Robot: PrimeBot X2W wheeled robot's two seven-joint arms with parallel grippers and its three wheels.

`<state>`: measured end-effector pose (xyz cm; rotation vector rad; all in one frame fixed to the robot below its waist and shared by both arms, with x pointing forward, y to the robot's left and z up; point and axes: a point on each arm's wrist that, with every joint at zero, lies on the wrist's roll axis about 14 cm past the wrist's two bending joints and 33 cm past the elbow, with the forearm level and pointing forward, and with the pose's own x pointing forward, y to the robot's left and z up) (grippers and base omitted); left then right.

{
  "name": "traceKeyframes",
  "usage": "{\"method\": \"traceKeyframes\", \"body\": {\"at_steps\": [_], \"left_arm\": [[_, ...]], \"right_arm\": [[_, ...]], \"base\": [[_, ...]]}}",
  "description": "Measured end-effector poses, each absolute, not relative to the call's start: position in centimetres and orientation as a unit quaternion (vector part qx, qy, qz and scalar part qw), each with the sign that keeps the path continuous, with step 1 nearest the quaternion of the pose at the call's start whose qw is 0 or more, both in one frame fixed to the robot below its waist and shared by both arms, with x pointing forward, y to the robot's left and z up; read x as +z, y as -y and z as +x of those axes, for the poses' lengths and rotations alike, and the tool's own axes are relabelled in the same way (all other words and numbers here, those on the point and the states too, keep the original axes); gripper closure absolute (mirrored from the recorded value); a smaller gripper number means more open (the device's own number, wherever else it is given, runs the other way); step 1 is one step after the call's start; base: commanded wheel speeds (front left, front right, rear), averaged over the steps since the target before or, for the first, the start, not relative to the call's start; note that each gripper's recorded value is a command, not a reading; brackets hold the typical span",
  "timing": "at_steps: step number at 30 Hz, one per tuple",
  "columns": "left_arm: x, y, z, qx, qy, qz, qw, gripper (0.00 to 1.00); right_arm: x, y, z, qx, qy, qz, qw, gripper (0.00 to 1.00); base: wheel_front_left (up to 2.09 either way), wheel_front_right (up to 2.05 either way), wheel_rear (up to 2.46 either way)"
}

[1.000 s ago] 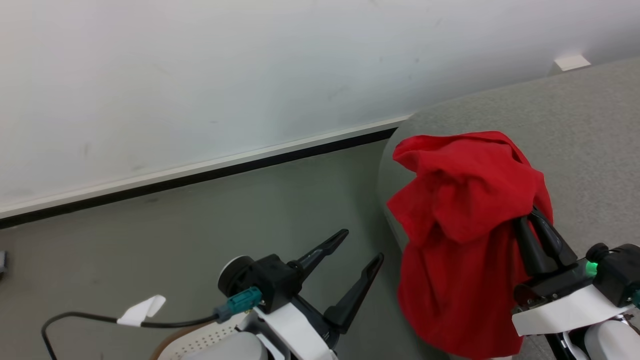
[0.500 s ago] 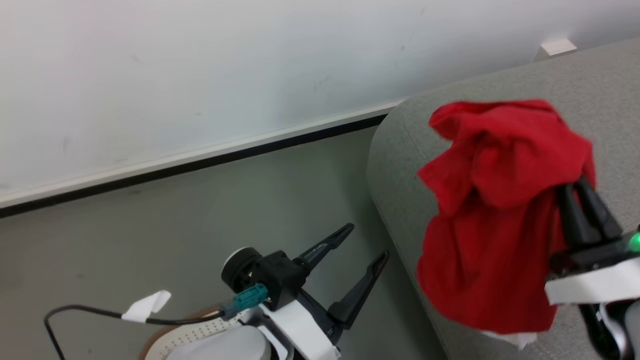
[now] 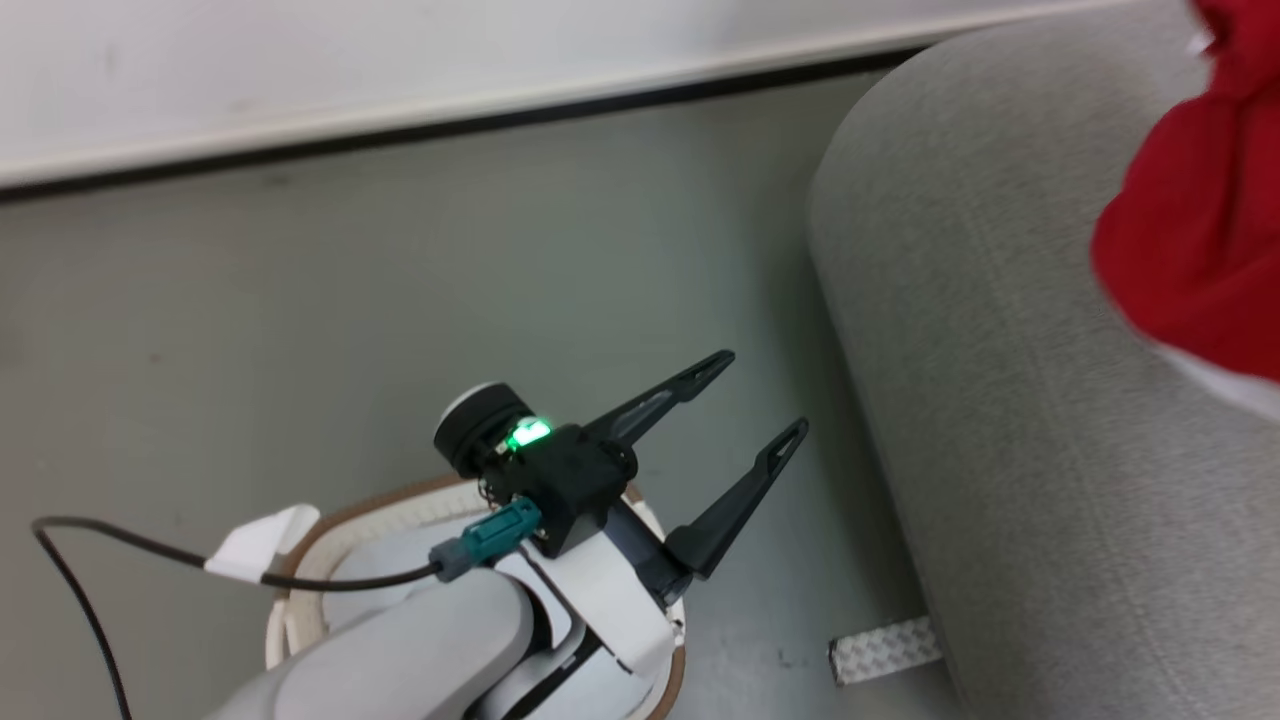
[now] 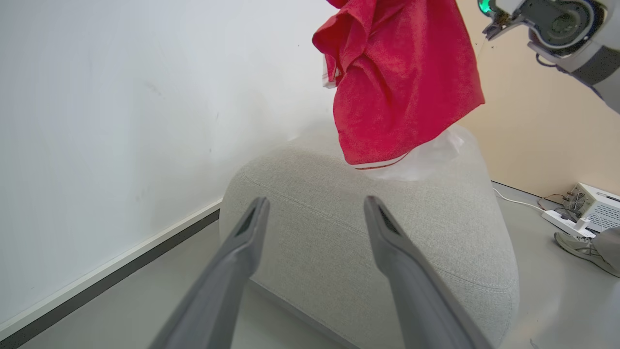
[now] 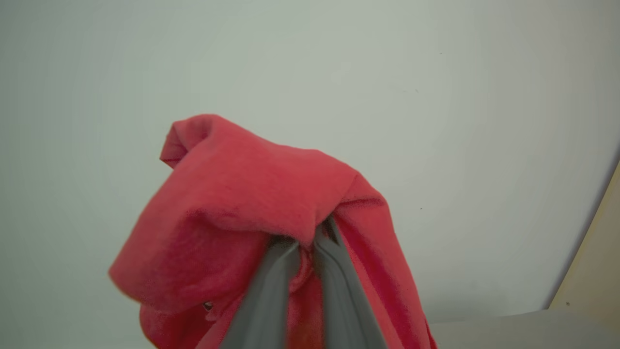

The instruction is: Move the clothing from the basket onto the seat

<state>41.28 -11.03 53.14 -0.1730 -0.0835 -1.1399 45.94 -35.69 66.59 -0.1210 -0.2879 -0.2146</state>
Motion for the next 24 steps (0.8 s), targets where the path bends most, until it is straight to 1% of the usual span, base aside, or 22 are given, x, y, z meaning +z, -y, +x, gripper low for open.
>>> {"method": "traceKeyframes", "body": {"at_steps": [4,6,12,14,17,20,24], "left_arm": [[50.8,10.4,43.1,-0.531,0.025,-0.09,0.842,0.0],[49.7,10.0,44.0,-0.524,0.018,-0.097,0.846,0.0],[46.1,9.3,45.8,-0.513,-0.005,-0.109,0.851,0.0],[44.9,8.9,46.2,-0.508,-0.014,-0.109,0.854,0.0],[43.2,8.2,46.9,-0.499,-0.026,-0.109,0.86,0.0],[41.9,7.4,47.3,-0.486,-0.039,-0.108,0.866,0.0],[41.2,6.6,47.4,-0.477,-0.047,-0.1,0.872,0.0]], "right_arm": [[64.9,39.0,49.2,-0.138,0.111,-0.086,0.98,1.0],[63.4,40.3,50.9,-0.149,0.093,-0.08,0.981,1.0],[57.6,44.1,55.1,-0.186,0.026,-0.089,0.978,1.0],[54.7,44.9,56.2,-0.19,-0.017,-0.105,0.976,1.0],[49.8,45.9,57.0,-0.201,-0.086,-0.107,0.97,1.0],[45.7,45.9,57.7,-0.199,-0.15,-0.103,0.963,1.0],[40.9,45.6,56.6,-0.198,-0.241,-0.085,0.946,1.0]], "base": [[0.0,0.0,0.0],[0.0,0.0,0.0],[0.0,0.0,0.0],[0.0,0.0,0.0],[0.0,0.0,0.0],[0.0,0.0,0.0],[0.0,0.0,0.0]]}}
